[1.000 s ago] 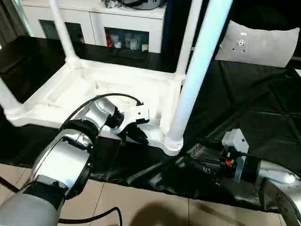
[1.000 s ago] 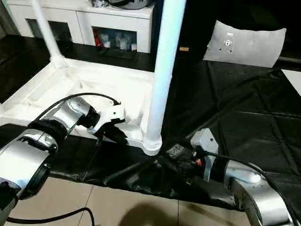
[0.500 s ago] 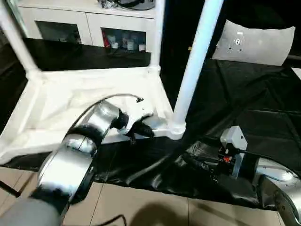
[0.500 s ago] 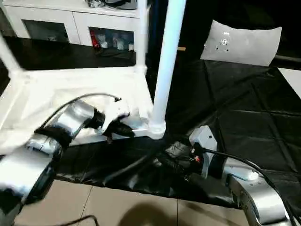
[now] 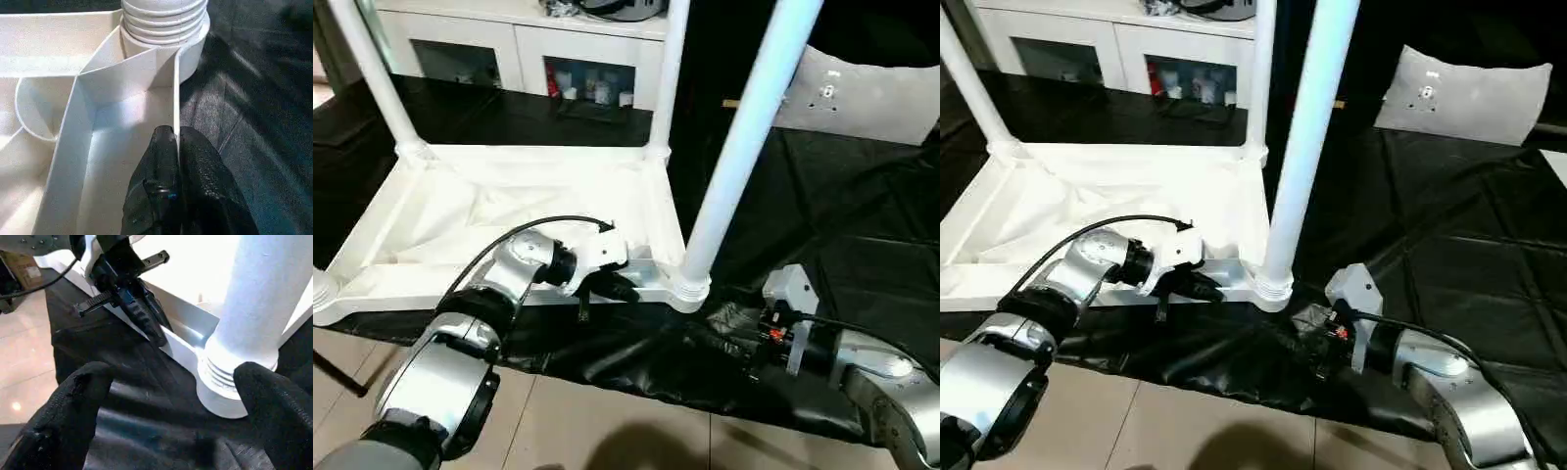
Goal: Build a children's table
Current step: Rotate leg to tighten
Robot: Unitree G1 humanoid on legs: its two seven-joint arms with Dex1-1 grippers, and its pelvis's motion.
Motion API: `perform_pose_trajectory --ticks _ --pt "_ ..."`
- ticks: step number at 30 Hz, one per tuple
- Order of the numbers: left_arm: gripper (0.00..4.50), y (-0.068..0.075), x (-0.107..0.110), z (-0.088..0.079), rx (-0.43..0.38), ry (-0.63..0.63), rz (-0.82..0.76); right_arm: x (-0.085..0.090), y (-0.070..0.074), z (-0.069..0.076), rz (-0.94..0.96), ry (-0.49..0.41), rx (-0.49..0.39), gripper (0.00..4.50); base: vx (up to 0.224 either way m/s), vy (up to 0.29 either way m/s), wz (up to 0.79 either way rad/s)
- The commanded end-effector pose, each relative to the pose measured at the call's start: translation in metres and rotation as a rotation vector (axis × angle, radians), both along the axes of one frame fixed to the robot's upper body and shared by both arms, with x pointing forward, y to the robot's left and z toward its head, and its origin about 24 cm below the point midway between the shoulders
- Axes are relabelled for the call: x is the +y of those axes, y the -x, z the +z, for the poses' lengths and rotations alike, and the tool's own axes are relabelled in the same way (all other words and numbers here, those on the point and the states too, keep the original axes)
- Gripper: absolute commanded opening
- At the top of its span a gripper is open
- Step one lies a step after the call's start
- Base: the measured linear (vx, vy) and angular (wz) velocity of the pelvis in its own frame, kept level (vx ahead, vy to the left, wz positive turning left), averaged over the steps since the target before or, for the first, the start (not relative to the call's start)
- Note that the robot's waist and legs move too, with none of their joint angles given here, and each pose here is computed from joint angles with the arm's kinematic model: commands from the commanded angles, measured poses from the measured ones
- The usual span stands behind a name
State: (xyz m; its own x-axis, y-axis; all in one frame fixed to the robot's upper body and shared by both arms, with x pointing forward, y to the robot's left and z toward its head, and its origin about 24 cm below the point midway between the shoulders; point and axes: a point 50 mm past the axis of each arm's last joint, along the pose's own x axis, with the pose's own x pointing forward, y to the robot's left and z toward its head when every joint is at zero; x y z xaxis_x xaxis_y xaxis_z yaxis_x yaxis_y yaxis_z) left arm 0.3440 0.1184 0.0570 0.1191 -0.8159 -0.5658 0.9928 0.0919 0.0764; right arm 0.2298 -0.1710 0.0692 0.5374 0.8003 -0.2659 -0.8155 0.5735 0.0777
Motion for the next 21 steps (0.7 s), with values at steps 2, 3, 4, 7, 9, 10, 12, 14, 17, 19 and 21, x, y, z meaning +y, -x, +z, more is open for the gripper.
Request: perform_pose_trajectory --ticks 2,3,4,7,9,10,12,14,17,19,21 --pt "0.54 0.002 0.005 -0.004 0.038 0.023 0.037 -0.001 -0.003 0.001 0.002 0.01 -0.003 4.5 0.0 0.0 0.0" --pt "0.61 0.002 0.005 -0.003 0.036 0.032 0.039 -0.001 -0.003 0.001 0.004 0.01 -0.003 4.5 0.0 0.0 0.0" --pt "0.61 0.003 0.006 -0.003 0.027 0.028 0.036 0.0 -0.003 0.001 0.004 0.011 -0.003 4.5 0.0 0.0 0.0" --pt "0.74 0.004 0.009 -0.007 0.013 0.013 0.052 -0.001 -0.003 0.001 0.002 0.012 -0.007 4.5 0.0 0.0 0.0" --pt "0.74 0.005 0.01 -0.008 0.015 0.019 0.062 -0.001 -0.003 0.001 0.001 0.012 -0.008 4.5 0.0 0.0 0.0" --pt "0.74 0.005 0.01 -0.008 0.015 0.019 0.063 -0.001 -0.003 0.001 0.001 0.012 -0.008 4.5 0.0 0.0 0.0" --pt "0.57 0.006 0.012 -0.01 0.017 0.015 0.069 -0.001 -0.003 0.001 0.0 0.012 -0.008 4.5 0.0 0.0 0.0" --pt "0.39 0.006 0.012 -0.01 0.02 0.017 0.077 0.0 -0.003 0.001 0.0 0.01 -0.009 4.5 0.0 0.0 0.0" --pt "0.13 0.007 0.012 -0.011 0.032 0.03 0.084 0.0 -0.004 0.002 -0.003 0.008 -0.019 4.5 0.0 0.0 0.0" --pt "0.04 0.008 0.012 -0.013 0.039 0.024 0.078 0.0 -0.007 0.004 -0.009 0.007 -0.032 4.5 0.0 0.0 0.0" --pt "0.04 0.01 0.013 -0.015 0.041 0.005 0.062 0.0 -0.01 0.006 -0.019 0.005 -0.048 4.5 0.0 0.0 0.0"
